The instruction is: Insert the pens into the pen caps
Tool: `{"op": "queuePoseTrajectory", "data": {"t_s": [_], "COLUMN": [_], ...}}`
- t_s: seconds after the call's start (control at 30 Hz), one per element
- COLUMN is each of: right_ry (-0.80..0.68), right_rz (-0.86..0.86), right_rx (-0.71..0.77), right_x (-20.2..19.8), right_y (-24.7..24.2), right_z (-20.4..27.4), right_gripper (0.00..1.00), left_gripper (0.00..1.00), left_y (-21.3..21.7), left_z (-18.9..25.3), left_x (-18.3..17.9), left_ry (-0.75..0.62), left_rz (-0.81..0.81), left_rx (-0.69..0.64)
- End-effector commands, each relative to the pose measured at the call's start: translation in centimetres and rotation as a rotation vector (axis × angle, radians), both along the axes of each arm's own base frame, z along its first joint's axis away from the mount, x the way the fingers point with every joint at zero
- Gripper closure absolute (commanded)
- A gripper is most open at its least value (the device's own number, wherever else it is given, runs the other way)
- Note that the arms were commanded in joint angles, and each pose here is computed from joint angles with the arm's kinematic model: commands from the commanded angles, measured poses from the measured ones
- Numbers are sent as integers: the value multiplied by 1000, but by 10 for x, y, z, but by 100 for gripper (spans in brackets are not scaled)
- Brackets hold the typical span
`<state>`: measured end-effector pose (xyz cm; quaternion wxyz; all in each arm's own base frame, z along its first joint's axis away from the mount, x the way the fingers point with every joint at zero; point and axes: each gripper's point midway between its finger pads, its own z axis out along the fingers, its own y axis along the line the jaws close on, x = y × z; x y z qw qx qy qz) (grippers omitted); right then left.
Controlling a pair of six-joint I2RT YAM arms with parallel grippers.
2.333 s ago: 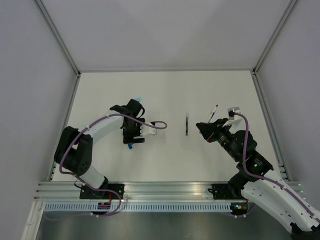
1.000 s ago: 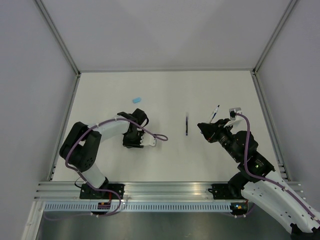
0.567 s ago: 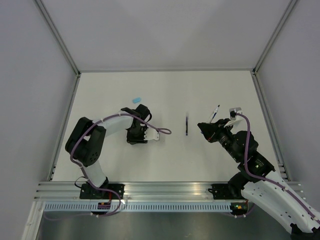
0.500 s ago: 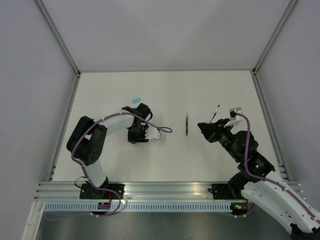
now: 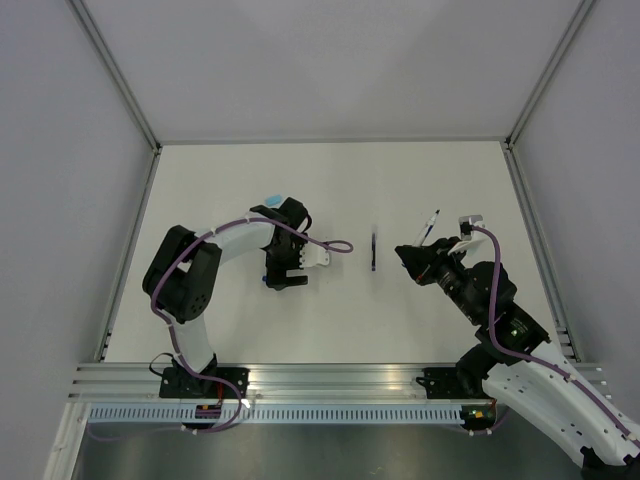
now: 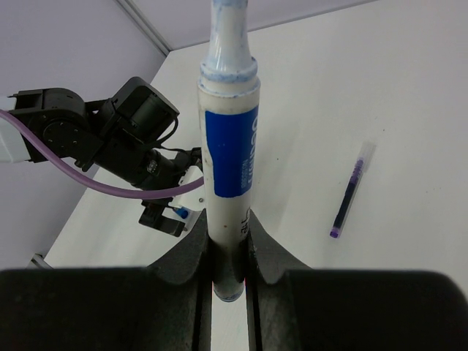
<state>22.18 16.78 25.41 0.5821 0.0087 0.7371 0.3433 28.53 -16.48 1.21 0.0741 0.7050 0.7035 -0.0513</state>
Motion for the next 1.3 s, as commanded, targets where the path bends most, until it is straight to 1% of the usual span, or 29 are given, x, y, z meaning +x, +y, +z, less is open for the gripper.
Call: {"op": "queuePoseTrajectory", "data": {"t_s": [0.0,0.13,0.2,0.27,0.33,0.53,0.6,0.63,0.73,0.77,0.8,0.83,0.87,0.93,1.07,1.23,1.27], "right_ry": [-47,-43,-45,-43,-47,-43,-44,-43,-45,-45,-45,-41,-41,-40,-37,-41,-41], "right_rz": [1,0,0,0,-2,-3,-3,-3,-3,-3,-3,-2,-2,-2,-2,-2,-2], "right_rx": [38,39,39,38,38,35,36,38,39,39,37,38,38,37,33,38,38], "right_x": [-1,0,0,-1,-1,0,0,0,0,0,0,0,0,0,1,0,0], "right_y": [0,0,0,0,0,0,0,0,-1,0,-1,0,0,0,1,0,0], "right_z": [25,24,25,24,25,24,24,25,25,25,25,24,24,23,22,24,24], "right_gripper": [98,98,98,98,98,98,98,98,98,98,98,98,98,98,98,98,98], "left_gripper": [0,0,0,0,0,1,4,9,11,27,30,28,29,37,37,46,52], "left_y": [-13,-8,0,6,8,23,27,30,33,34,36,37,37,39,44,48,48], "left_z": [4,14,15,12,10,1,-1,-3,-5,-6,-7,-9,-11,-14,-21,-29,-30], "left_x": [6,8,5,2,-6,-4,-6,-9,-10,-11,-11,-10,-12,-11,-10,-14,-15], "left_ry": [-6,-39,-49,-44,-4,-3,9,23,38,47,46,43,51,52,54,72,75], "left_rz": [31,34,26,30,24,21,15,8,11,8,11,13,8,5,20,20,22], "left_rx": [-41,-33,-6,18,16,80,94,104,99,99,103,109,109,116,143,160,156]}}
